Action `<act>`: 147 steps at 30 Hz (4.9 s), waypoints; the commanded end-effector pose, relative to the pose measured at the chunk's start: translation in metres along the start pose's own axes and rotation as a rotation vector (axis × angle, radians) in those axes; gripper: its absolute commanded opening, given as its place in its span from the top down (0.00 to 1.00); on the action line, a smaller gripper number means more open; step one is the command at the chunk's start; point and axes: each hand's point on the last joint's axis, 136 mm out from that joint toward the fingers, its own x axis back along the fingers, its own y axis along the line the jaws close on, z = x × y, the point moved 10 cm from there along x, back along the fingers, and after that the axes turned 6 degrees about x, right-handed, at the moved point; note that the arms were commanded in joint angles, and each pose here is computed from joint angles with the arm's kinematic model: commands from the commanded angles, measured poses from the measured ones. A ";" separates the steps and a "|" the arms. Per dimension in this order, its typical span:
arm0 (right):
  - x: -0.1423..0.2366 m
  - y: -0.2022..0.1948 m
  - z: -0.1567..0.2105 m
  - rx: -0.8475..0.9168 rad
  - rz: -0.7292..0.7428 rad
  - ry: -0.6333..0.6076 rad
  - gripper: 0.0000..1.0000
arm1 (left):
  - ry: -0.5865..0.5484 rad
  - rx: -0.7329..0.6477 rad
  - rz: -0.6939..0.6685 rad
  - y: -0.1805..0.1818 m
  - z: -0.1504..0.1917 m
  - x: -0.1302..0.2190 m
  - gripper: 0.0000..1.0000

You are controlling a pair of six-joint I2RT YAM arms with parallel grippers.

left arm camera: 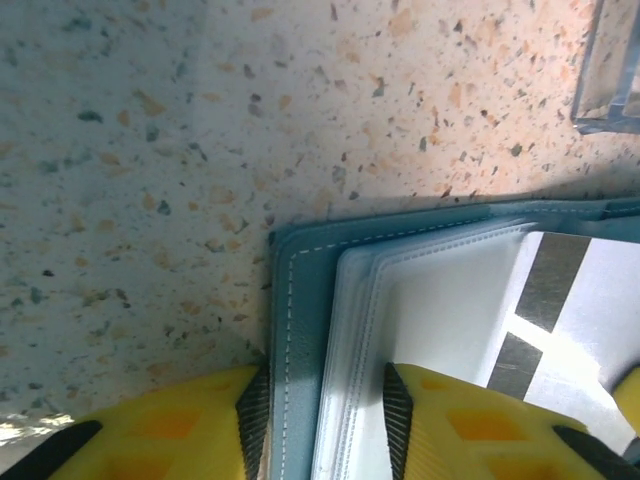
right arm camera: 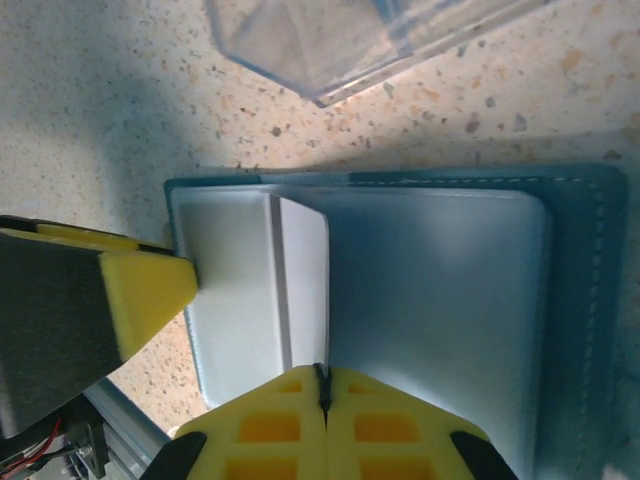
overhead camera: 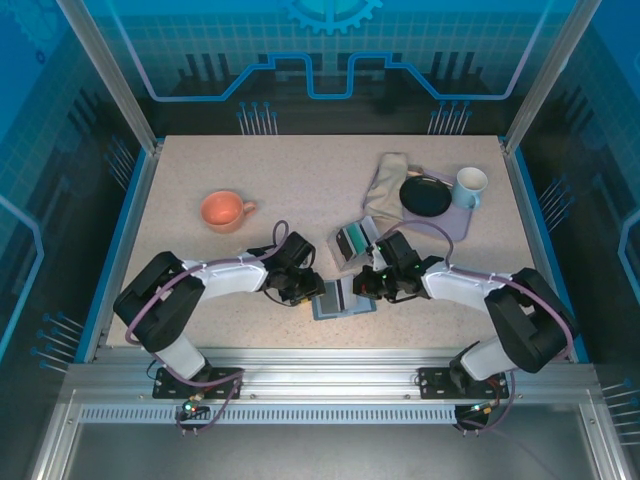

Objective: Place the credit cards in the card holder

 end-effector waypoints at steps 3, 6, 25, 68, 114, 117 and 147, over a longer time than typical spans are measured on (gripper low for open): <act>-0.001 -0.006 0.006 -0.014 0.005 0.020 1.00 | 0.045 -0.009 -0.040 0.007 0.003 -0.016 0.68; 0.012 0.000 0.003 0.011 0.015 -0.011 1.00 | 0.039 -0.009 -0.048 0.008 0.003 -0.016 0.70; -0.014 -0.008 0.010 -0.015 0.005 0.086 1.00 | 0.042 -0.013 -0.039 0.005 0.001 -0.017 0.71; -0.018 0.040 -0.002 0.084 0.055 0.135 0.83 | 0.023 -0.014 -0.017 0.001 0.002 -0.011 0.61; 0.047 0.021 -0.015 0.169 0.415 0.055 0.81 | 0.035 -0.133 0.060 -0.031 0.008 -0.006 0.70; 0.059 0.037 -0.022 0.205 0.342 -0.004 0.77 | -0.001 -0.148 0.102 -0.038 0.008 0.009 0.67; -0.014 0.084 -0.117 0.589 0.666 0.105 0.65 | -0.054 0.214 0.240 -0.047 -0.105 0.015 0.51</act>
